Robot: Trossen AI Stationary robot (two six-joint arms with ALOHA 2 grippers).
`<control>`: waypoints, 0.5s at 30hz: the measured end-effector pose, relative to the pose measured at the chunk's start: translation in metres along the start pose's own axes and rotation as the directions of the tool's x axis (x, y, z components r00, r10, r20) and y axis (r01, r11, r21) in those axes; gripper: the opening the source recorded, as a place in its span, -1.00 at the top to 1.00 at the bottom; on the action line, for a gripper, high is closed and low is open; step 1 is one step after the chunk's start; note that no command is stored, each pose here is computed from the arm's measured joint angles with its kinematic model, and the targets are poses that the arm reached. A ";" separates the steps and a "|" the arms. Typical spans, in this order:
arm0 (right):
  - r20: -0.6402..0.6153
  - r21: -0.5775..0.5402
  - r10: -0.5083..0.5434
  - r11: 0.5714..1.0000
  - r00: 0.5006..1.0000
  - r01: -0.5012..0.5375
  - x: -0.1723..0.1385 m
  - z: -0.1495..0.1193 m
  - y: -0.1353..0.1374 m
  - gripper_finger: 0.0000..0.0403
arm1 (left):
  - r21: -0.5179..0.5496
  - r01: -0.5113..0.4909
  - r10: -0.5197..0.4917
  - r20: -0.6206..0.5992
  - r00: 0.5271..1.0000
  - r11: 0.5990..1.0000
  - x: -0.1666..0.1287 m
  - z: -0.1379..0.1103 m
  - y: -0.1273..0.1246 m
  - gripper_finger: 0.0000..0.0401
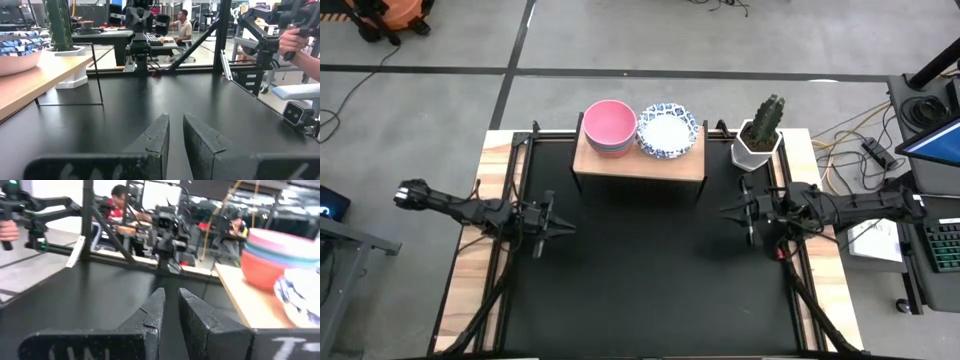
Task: Place and stack bowls onto a shelf
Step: Return to Home Position
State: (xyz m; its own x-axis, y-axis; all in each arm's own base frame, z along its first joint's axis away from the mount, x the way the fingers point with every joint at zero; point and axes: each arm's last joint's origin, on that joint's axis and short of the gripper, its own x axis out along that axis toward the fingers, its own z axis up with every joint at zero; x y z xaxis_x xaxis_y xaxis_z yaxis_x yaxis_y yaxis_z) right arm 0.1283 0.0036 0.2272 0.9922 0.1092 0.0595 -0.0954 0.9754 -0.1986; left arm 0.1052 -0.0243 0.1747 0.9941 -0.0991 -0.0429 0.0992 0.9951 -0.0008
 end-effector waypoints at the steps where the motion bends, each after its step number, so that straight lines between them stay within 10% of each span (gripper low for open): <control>1: 0.000 0.009 -0.013 1.000 1.000 0.013 -0.002 -0.004 -0.001 0.79 | 0.000 0.000 0.000 0.000 1.000 1.000 0.000 -0.001 0.000 0.81; 15: 0.112 0.031 -0.027 0.999 0.993 0.024 -0.027 -0.016 -0.001 0.79 | 0.019 -0.019 0.019 0.031 0.999 1.000 -0.017 0.025 0.003 0.81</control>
State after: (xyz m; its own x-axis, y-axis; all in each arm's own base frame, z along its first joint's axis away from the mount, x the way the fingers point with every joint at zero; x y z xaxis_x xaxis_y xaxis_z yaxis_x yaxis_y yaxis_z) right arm 0.1032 -0.0038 0.2102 0.9792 0.1037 0.1742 -0.0744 0.9832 -0.1668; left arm 0.0899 -0.0194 0.2004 0.9967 -0.0804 -0.0123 0.0807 0.9966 0.0191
